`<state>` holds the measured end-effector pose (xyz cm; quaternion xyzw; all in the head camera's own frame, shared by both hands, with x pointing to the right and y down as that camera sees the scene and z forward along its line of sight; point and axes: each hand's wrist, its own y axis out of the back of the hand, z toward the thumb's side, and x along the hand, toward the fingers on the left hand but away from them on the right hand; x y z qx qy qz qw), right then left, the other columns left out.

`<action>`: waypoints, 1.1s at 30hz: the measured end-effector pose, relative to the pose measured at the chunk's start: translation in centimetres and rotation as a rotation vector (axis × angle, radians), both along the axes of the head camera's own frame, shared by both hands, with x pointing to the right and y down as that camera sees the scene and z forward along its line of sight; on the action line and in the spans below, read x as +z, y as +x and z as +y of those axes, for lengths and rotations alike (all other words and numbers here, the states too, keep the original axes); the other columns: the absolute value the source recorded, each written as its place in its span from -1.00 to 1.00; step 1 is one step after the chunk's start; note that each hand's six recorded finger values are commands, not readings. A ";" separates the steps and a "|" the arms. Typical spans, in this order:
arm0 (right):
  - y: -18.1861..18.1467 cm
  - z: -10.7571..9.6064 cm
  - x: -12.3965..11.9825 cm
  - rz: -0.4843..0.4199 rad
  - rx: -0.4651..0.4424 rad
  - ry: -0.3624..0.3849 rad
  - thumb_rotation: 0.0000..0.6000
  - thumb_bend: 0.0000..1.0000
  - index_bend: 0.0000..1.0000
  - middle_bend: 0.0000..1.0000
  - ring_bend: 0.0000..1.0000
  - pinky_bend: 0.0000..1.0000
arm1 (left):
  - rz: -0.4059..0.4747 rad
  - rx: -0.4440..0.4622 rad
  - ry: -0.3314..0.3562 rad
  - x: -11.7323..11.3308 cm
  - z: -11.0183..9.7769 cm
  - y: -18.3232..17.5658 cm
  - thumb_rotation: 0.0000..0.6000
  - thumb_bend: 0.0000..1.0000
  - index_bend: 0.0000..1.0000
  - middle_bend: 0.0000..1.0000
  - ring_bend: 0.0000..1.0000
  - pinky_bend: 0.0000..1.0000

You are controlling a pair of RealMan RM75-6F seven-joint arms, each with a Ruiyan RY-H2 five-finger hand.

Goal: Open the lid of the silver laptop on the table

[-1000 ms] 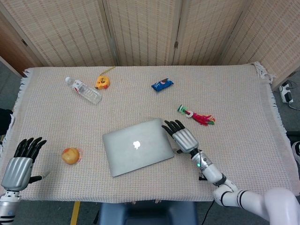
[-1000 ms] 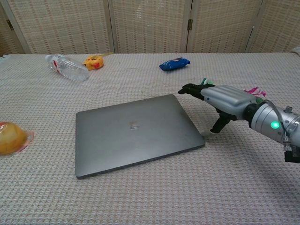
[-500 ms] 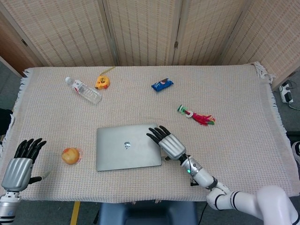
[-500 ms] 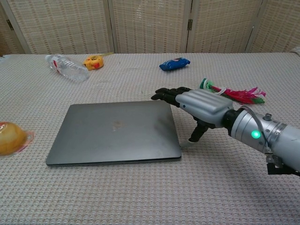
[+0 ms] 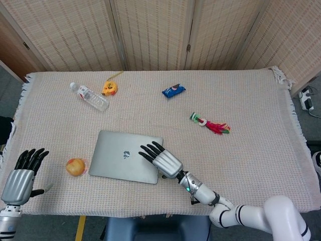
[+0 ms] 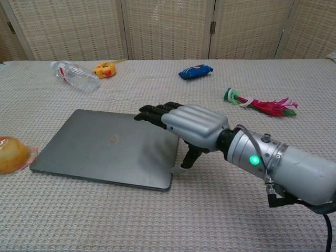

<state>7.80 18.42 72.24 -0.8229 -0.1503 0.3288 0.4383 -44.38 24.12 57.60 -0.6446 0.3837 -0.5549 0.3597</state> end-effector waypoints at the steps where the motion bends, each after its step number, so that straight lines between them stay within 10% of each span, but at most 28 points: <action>1: 0.1 -0.1 -0.2 0.000 0.000 0.004 1.00 -0.72 -1.00 -1.00 -1.00 -1.00 | 0.003 0.006 0.002 0.0 -0.2 0.1 1.00 -0.63 -0.71 -0.77 -0.86 -1.00; 20: 16.2 -5.2 -10.6 0.153 0.276 0.180 1.00 -0.73 -1.00 -1.00 -1.00 -1.00 | 0.215 0.332 -0.003 1.5 -4.9 11.0 1.00 -0.63 -0.68 -0.77 -0.86 -1.00; 33: 20.6 -4.3 -9.9 0.185 0.391 0.102 1.00 -0.73 -1.00 -1.00 -1.00 -1.00 | 0.317 0.570 -0.092 5.4 -4.7 22.3 1.00 -0.63 -0.76 -0.77 -0.87 -1.00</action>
